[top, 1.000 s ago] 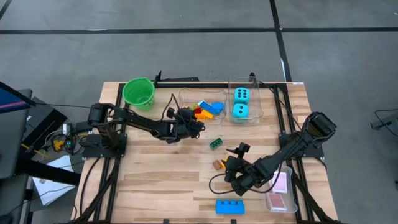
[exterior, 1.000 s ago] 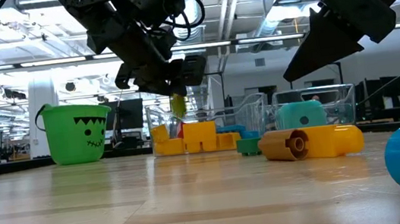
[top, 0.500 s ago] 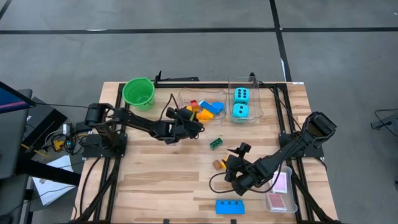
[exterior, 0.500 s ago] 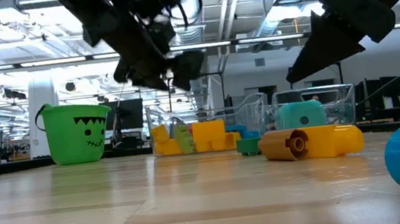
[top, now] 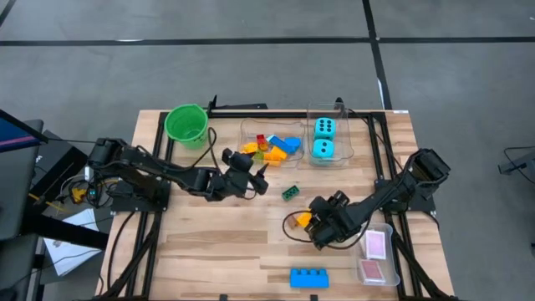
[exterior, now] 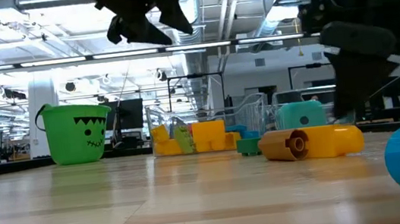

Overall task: Pick & Place Toys
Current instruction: Put the yellow gamepiece into the left transparent bin

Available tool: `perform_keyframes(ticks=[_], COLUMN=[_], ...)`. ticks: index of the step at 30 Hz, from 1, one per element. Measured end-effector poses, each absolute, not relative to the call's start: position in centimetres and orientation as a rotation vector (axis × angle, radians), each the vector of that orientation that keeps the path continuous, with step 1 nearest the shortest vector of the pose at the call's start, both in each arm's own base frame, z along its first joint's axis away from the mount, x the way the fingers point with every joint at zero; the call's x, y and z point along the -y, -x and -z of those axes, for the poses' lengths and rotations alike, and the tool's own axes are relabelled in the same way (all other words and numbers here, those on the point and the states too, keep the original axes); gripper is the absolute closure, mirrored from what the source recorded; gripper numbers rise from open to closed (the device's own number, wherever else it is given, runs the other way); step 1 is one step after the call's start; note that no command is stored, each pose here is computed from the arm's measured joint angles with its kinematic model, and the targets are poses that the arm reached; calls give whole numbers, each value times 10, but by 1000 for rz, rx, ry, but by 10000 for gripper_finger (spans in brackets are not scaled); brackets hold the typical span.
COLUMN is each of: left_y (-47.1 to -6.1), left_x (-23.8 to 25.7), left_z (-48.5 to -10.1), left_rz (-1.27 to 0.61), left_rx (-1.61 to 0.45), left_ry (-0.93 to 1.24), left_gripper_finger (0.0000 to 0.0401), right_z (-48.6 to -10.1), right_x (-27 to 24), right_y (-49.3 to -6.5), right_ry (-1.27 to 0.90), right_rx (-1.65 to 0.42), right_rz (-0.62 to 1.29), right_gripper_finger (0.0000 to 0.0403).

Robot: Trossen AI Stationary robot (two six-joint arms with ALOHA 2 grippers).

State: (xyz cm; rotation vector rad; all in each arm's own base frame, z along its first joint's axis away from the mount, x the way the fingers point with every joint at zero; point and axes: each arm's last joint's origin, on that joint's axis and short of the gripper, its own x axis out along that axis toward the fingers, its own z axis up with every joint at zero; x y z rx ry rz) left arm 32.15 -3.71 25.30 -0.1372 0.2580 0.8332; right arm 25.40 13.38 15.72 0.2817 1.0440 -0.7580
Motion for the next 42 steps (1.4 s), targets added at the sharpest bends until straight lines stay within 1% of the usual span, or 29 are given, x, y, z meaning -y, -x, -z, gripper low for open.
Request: perform_keyframes(ticks=[5, 11, 18, 26, 33, 42], left_y=[-321, -321, -321, -322, -322, -322], left_x=[40, 38, 38, 37, 37, 37], left_z=[-253, -253, -253, -253, -253, -253], left_rz=[-824, -830, -830, -834, -835, -835], left_rx=[-258, -258, -258, -256, -255, -255], left_ry=[137, 138, 138, 139, 139, 139], left_gripper_finger=[133, 133, 133, 133, 133, 133], right_z=[-164, -177, -177, -176, -162, -146], right_x=[-143, -154, -164, -174, -175, -159], right_y=[-247, -239, -233, -230, -226, -233], right_ry=[-374, -392, -454, -470, -492, -456], right_rx=[-1112, -1125, -1175, -1187, -1243, -1252], right_rz=[797, 853, 846, 790, 728, 665], right_gripper_finger=[153, 153, 153, 153, 153, 153])
